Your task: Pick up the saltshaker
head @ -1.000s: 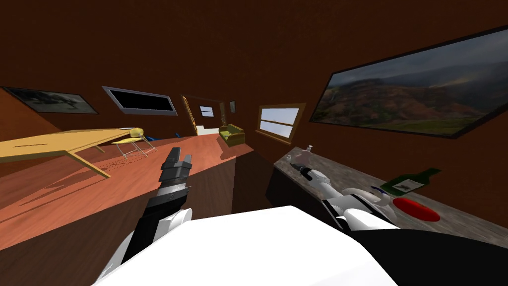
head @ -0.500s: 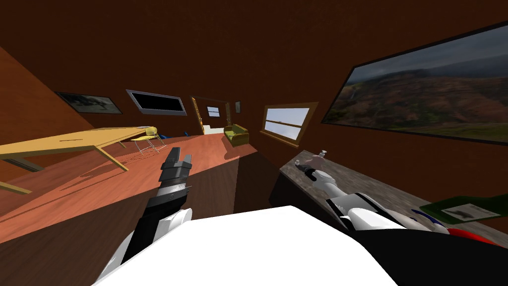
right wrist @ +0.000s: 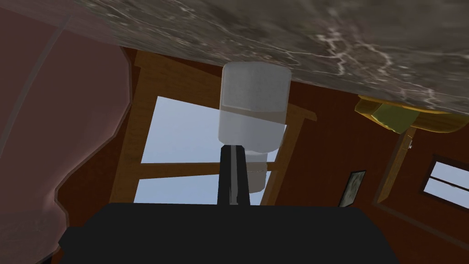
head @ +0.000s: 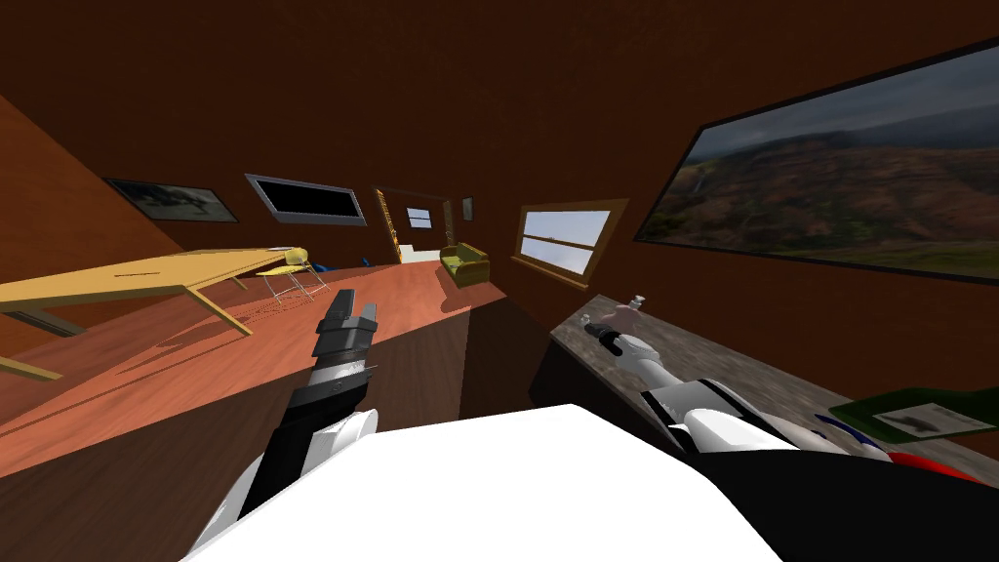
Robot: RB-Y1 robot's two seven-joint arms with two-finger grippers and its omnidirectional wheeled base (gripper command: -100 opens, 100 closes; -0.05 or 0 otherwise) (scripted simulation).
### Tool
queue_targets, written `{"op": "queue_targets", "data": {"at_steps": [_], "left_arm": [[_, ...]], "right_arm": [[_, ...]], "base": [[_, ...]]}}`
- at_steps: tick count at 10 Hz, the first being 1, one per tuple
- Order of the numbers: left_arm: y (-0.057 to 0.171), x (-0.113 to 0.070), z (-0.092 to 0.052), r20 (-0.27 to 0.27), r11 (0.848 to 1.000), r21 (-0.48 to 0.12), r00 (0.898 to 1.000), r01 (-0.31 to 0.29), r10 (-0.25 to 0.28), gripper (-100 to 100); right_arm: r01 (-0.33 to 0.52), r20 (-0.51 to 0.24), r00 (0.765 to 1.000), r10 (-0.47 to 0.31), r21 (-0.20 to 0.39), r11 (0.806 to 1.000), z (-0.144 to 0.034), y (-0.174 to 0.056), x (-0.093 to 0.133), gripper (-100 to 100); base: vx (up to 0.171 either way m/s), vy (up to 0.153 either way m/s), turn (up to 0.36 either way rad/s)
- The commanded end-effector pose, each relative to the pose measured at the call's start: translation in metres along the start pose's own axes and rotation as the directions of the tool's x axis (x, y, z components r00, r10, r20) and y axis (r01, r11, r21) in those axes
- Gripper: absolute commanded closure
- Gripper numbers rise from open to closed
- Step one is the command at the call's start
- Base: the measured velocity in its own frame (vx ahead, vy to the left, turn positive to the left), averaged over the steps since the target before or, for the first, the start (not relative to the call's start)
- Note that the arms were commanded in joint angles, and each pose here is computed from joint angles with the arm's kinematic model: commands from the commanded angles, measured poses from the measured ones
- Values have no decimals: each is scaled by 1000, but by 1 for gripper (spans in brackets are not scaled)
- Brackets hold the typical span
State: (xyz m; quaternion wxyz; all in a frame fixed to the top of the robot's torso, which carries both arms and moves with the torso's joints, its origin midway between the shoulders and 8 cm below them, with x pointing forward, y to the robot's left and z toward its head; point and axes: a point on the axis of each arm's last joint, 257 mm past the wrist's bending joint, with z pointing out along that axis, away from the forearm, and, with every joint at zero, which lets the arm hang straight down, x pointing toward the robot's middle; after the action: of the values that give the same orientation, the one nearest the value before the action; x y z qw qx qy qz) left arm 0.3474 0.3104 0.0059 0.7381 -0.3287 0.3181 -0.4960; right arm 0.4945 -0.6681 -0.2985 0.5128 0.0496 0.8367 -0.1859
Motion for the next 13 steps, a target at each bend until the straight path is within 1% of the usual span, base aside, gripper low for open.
{"op": "queue_targets", "data": {"at_steps": [1,2,3,4,5,6,7,8,9,10,11,13], "left_arm": [[0,0,0,0,1000,0,1000,0,0,0],[0,0,0,0,1000,0,1000,0,0,0],[0,0,0,0,1000,0,1000,0,0,0],[0,0,0,0,1000,0,1000,0,0,0],[0,0,0,0,1000,0,1000,0,0,0],[0,0,0,0,1000,0,1000,0,0,0],[0,0,0,0,1000,0,1000,0,0,0],[0,0,0,0,1000,0,1000,0,0,0],[0,0,0,0,1000,0,1000,0,0,0],[0,0,0,0,1000,0,1000,0,0,0],[0,0,0,0,1000,0,1000,0,0,0],[0,0,0,0,1000,0,1000,0,0,0]], "right_arm": [[0,0,1000,0,0,1000,0,0,0,100],[0,0,1000,0,0,1000,0,0,0,100],[0,0,1000,0,0,1000,0,0,0,0],[5,38,999,-4,-18,1000,3,4,-22,-100],[8,52,999,-6,-24,1000,3,5,-29,-100],[8,52,999,-6,-24,1000,3,5,-29,-100],[12,83,997,-9,-39,999,4,7,-45,-100],[15,99,995,-10,-47,999,4,9,-53,-100],[15,99,995,-10,-47,999,4,9,-53,-100],[19,129,992,-10,-65,998,3,12,-65,-100],[19,129,992,-10,-65,998,3,12,-65,-100],[24,158,987,-10,-83,996,1,14,-74,-100]], "base": [[0,0,0],[0,0,0],[0,0,0],[-26,-18,-7],[-37,-29,15],[-22,-19,7],[-15,-30,33],[-8,-39,58],[-3,-27,19],[-9,-39,76],[-5,-43,62],[-4,-39,86]]}}
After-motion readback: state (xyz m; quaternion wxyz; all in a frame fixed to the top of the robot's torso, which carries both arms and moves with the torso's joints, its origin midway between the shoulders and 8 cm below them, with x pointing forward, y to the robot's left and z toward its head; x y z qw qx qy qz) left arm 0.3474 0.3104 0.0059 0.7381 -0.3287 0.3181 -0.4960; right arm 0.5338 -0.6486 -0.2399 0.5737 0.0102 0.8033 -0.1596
